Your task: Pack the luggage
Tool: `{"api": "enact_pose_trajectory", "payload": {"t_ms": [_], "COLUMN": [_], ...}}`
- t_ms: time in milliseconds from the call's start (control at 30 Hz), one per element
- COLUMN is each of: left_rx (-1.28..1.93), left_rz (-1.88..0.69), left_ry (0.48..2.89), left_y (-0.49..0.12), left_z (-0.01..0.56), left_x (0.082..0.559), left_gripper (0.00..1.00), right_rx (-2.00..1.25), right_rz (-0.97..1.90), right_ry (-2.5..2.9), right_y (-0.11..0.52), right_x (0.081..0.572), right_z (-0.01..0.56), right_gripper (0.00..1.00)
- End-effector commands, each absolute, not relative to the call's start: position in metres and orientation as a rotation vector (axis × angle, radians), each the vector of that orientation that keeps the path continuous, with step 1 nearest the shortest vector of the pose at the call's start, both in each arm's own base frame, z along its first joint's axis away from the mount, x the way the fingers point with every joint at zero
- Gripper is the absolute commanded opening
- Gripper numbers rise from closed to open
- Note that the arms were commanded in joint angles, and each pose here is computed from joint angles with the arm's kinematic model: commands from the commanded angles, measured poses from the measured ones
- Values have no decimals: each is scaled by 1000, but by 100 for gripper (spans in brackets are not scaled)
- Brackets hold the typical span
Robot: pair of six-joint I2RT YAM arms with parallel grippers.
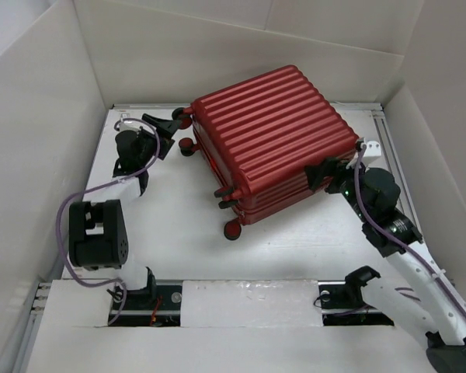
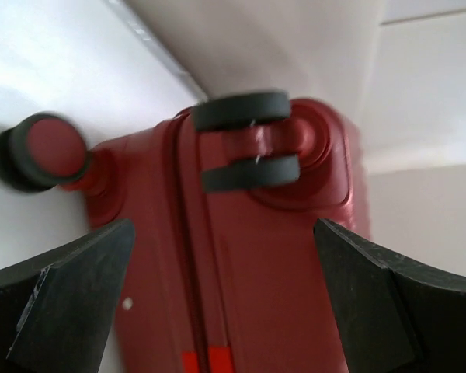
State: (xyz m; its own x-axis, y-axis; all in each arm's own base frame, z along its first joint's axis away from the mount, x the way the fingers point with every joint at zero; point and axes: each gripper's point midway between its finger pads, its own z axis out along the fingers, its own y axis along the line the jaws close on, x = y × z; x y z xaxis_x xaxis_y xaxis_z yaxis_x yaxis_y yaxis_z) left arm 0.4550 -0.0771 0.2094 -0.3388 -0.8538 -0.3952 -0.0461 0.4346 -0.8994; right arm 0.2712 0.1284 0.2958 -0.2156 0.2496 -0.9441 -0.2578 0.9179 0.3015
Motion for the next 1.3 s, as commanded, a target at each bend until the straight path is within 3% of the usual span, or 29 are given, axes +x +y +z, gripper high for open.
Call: {"api": "enact_pose_trajectory", "payload": {"t_ms": [0, 433, 567, 633, 767, 800, 900, 1067, 1267], "left_rx": [-561, -500, -512, -538, -534, -519, -509, -530, -543], "left_rz": [-1275, -1440, -1421, -1414, -1451, -1471, -1522, -1569, -1535], "left_ry": [1491, 1452, 1476, 1484, 1459, 1446, 1411, 1299, 1241], "left_y": [-88, -94, -96, -95, -100, -101, -103, -94, -90], "left_z": [288, 280, 272, 265, 258, 264, 271, 279, 283], "left_x": [469, 532, 546, 550, 555, 552, 549, 515, 464], "left_gripper": [100, 100, 92, 86, 49, 28, 3, 0, 0], "right_rx": [-81, -75, -6, 25, 114, 120, 85, -53, -199], "right_rz": [536, 575, 572, 564, 524, 515, 564, 770, 927], "right_ry": [1698, 1723, 1734, 1733, 1697, 1687, 1707, 1829, 1810], "right_y": [129, 94, 80, 73, 48, 44, 50, 79, 127], "right_x": [281, 311, 320, 322, 325, 324, 329, 349, 363], "right_z": [311, 281, 272, 272, 278, 281, 277, 241, 251], "right_gripper": [97, 97, 96, 93, 88, 86, 83, 66, 58]}}
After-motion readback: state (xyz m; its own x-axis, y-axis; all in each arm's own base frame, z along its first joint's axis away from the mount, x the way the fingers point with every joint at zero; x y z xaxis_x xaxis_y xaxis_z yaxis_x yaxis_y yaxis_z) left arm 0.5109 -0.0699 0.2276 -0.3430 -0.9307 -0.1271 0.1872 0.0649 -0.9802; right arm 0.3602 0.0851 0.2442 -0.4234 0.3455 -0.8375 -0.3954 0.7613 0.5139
